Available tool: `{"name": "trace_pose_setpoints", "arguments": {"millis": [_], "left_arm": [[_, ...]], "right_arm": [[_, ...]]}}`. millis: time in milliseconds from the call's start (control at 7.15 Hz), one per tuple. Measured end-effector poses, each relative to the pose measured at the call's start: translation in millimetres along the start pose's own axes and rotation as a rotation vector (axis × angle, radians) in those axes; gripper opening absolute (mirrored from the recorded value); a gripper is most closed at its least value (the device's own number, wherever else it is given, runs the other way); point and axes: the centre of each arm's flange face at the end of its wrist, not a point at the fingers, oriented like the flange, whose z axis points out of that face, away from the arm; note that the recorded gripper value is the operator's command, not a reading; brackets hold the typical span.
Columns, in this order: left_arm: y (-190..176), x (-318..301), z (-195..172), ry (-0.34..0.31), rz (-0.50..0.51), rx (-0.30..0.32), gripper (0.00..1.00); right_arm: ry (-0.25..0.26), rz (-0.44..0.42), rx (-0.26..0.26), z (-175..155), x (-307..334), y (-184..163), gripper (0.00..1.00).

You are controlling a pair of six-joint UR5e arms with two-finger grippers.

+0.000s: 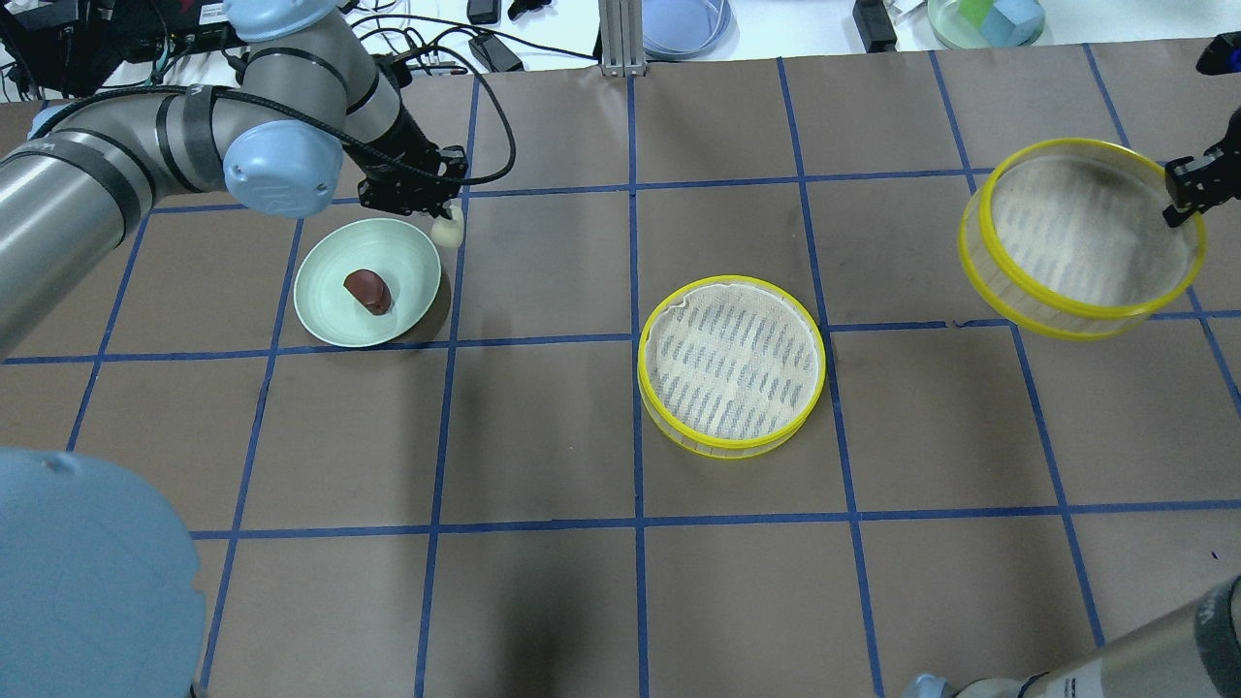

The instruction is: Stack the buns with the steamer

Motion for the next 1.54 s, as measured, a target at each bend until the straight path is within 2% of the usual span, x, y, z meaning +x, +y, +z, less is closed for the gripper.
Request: {"name": "trace_pose_setpoints", "arguments": {"millis": [140, 419, 559, 699, 839, 978, 1258, 1538], "left_arm": [[35.8, 49.4, -11.3, 0.014, 0.016, 0.009, 0.0], [115.3, 142.0, -3.2, 0.053, 0.057, -0.008, 0.0], [144.1, 171.5, 3.9, 0.087, 0.07, -0.014, 0.12], [162.9, 187.6, 12.8, 0.103, 0.068, -0.032, 0.4], [177.2, 195.3, 24.8, 0.102, 0.063, -0.058, 0.75], [187.6, 196.5, 35.6, 0.092, 0.063, -0.074, 0.99], [194.9, 195.1, 41.9, 0.086, 0.063, -0.079, 1.0], [187.0, 188.1, 30.2, 0.093, 0.055, -0.06, 1.0]], "right_arm": [[-0.002, 0.014, -0.005, -6.1, -29.1, 0.8, 0.0], [-0.005, 0.061, -0.011, -11.3, -77.2, 9.5, 0.0], [-0.009, 0.078, -0.019, -8.9, -93.5, 13.6, 0.0], [-0.012, 0.099, -0.027, -6.2, -108.8, 18.2, 0.0], [-0.016, 0.119, -0.037, -2.7, -122.5, 23.3, 0.0], [-0.021, 0.135, -0.049, 2.7, -132.0, 27.6, 0.0], [-0.025, 0.162, -0.066, 10.2, -147.1, 30.3, 0.0], [-0.027, 0.198, -0.081, 12.5, -167.8, 29.2, 0.0]]}}
